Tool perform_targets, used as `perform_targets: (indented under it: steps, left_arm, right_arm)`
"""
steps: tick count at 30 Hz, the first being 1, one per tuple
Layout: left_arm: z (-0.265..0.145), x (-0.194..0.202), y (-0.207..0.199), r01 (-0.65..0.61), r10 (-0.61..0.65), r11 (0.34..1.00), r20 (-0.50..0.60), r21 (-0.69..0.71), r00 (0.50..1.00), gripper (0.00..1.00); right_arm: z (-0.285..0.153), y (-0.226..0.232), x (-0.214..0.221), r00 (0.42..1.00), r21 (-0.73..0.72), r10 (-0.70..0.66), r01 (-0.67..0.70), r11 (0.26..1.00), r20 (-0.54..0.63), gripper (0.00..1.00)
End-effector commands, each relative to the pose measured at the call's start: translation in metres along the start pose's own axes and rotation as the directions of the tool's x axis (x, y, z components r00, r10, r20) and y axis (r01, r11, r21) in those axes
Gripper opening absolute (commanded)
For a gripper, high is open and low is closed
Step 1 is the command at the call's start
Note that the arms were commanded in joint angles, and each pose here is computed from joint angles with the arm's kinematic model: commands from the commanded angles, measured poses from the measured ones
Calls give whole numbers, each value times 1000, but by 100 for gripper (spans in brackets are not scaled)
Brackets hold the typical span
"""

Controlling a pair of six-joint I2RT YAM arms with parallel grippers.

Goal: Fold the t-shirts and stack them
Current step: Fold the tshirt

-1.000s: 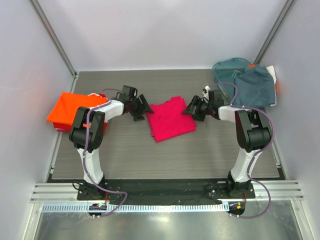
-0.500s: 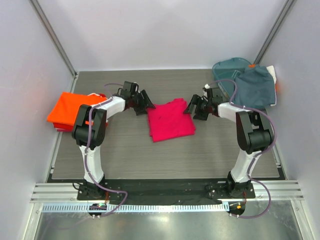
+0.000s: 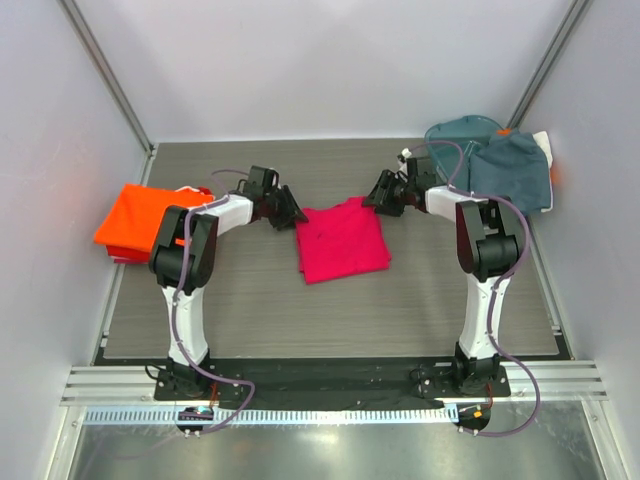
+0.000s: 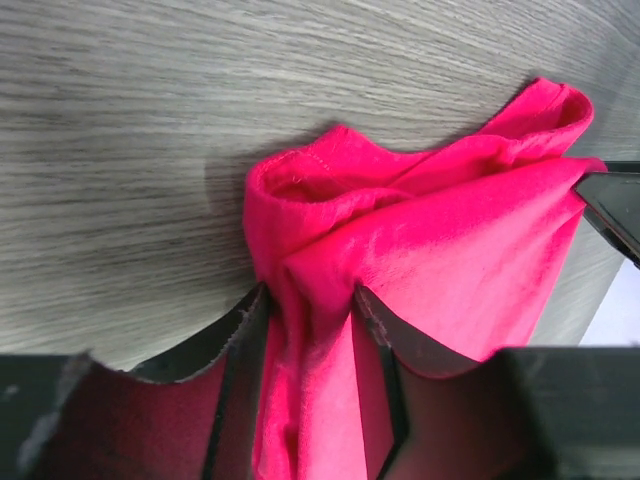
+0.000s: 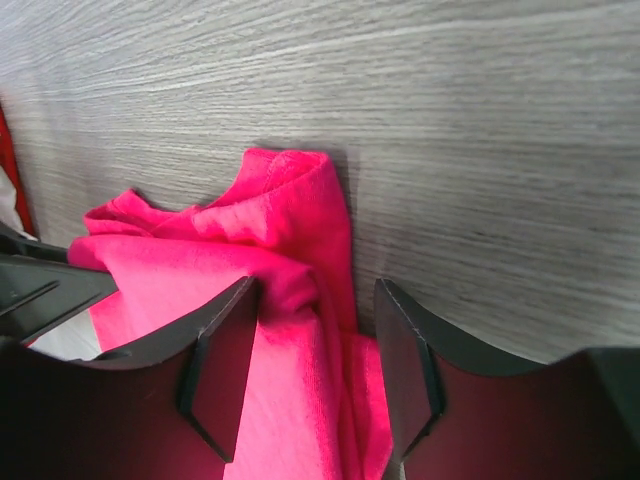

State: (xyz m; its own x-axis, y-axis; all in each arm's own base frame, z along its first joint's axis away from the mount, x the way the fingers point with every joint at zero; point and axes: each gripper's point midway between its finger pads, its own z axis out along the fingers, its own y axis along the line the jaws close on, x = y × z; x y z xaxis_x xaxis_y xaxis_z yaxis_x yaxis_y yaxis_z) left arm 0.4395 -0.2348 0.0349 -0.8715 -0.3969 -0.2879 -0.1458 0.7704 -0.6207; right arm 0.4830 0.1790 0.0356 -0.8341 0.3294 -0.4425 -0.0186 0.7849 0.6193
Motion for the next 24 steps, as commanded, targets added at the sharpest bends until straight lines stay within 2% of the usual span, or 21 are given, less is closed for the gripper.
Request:
perform_targets:
  steps: [1,4,7,9,12,18,24]
  left_arm:
    - [9,-12,-4,-19,19,1000,39,6,999,39]
    - [15,-14,-1,-16,16,1000,44,-6,999,40]
    - [19,-17,2,-12,13,1000,55,-22,998,45]
    - [21,-18,2,-10,11,1000,54,-20,998,47]
    - [24,-19,2,-6,7,1000,54,-20,999,51]
    - [25,-23,-3,-12,11,1000,77,13,997,57]
    - [29,-25,-6,-5,1,999,85,39,996,54]
  right_arm:
    - [13,-32,27,996,76,21,-14,997,-82,56]
    - [17,-33,30,995,65,31,-25,998,-93,57]
    - [18,-30,31,994,31,41,-38,999,-97,74]
    - [13,-26,28,995,-13,53,-54,998,-80,78]
    - [8,-27,25,994,-69,86,-91,994,-65,76]
    - [0,-36,38,993,-60,97,-101,993,-71,70]
    - [-4,-49,56,990,-17,105,-107,994,-94,67]
